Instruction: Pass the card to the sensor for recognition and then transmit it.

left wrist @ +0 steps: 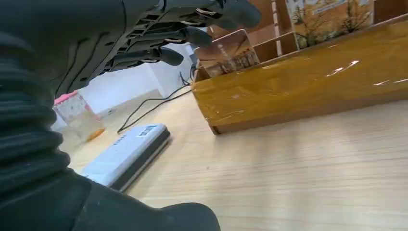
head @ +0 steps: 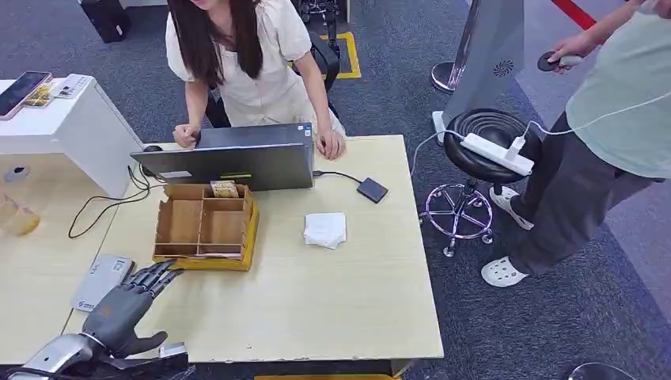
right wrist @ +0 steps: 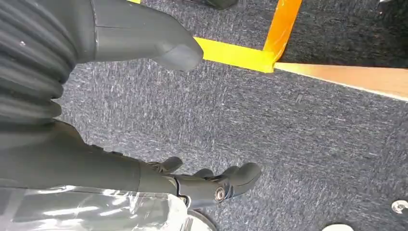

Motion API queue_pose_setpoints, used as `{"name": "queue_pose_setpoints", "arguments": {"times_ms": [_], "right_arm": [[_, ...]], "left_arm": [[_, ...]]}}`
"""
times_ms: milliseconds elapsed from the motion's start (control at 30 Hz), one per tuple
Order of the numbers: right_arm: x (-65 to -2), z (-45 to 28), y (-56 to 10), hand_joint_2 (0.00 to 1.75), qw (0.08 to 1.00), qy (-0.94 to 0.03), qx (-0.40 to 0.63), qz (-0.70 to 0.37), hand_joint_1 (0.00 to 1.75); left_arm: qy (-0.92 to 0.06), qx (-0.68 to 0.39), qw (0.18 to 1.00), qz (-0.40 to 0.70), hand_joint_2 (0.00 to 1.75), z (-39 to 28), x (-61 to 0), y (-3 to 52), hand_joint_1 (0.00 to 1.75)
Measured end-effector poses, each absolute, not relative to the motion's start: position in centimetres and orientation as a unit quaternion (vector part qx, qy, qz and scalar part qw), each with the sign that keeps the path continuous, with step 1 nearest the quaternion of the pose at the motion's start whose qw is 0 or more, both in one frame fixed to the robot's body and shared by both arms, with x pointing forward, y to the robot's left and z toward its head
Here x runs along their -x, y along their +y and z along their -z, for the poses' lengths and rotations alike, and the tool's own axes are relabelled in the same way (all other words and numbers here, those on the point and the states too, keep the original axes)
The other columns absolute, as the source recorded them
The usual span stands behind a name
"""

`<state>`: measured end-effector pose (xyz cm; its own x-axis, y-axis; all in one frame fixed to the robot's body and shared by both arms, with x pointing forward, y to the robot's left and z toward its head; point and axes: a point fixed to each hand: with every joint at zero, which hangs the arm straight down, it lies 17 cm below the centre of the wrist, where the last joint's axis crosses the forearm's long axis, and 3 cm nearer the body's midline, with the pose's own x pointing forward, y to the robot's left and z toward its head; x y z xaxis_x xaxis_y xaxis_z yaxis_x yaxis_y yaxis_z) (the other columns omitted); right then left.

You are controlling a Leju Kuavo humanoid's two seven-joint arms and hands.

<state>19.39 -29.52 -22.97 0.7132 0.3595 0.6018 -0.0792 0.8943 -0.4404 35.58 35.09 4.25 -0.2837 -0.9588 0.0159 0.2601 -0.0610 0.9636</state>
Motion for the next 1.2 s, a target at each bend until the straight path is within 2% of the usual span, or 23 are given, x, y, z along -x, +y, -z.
{"name": "queue_pose_setpoints", "arguments": {"times_ms": [1200], "right_arm": [[-18.7, 23.2, -29.4, 1.75, 0.906, -0.353, 0.196, -0.126, 0.00]], "left_arm": [[-0.570, -0.408, 0.464, 0.542, 1.75, -8.6, -39.9, 29.5, 0.00]]}}
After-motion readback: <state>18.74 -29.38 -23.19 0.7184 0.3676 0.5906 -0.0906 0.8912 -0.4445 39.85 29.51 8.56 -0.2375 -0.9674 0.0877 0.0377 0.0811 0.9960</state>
